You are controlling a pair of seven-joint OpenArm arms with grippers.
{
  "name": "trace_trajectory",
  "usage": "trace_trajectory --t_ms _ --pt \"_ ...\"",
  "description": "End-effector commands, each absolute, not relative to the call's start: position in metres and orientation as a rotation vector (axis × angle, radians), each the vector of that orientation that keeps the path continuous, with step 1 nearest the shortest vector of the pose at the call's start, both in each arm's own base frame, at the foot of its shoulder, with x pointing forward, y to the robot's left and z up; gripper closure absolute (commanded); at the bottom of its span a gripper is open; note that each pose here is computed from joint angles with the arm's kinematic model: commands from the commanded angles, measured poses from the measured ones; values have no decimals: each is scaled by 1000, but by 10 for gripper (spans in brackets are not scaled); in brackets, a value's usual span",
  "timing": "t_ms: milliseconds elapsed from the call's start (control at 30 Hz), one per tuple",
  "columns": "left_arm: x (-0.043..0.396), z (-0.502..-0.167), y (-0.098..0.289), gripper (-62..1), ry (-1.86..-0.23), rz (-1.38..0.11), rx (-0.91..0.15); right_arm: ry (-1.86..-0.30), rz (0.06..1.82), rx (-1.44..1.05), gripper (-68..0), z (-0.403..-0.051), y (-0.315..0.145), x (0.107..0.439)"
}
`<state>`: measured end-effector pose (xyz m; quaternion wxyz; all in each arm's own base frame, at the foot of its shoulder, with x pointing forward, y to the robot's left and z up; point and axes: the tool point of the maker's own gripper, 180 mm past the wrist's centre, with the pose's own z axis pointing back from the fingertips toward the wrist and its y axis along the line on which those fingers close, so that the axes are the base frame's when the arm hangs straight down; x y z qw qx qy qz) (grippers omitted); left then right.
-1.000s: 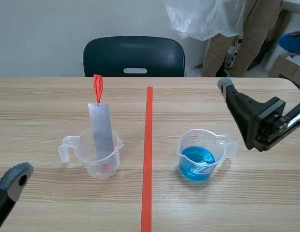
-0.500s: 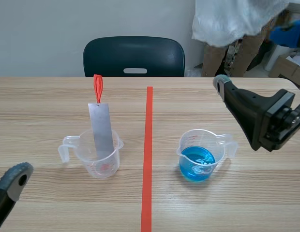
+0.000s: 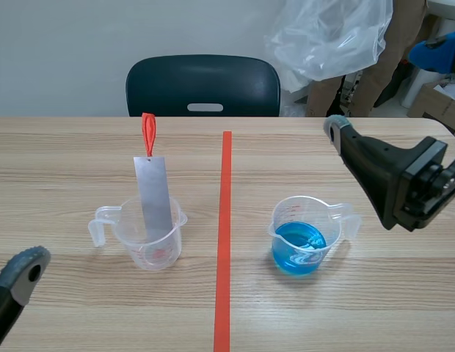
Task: Do the redox reaction experiment. return to the home posture
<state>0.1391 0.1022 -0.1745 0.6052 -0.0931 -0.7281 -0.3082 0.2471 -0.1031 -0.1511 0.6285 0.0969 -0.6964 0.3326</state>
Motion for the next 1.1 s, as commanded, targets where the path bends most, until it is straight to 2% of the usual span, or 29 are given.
trace_trajectory --t_ms 0,167,367,1067 --pt "139 -166 100 -508 -1714 -704 -226 -1624 758 226 -679 -144 -102 247" --pt "139 -166 100 -508 -1714 -704 -226 -1601 758 216 -679 -148 -103 248" --pt "139 -166 100 -508 -1714 -704 -227 -1491 755 174 -679 -169 -110 250" --pt "139 -166 100 -508 -1714 -704 -227 -1450 673 120 -679 -191 -131 244"
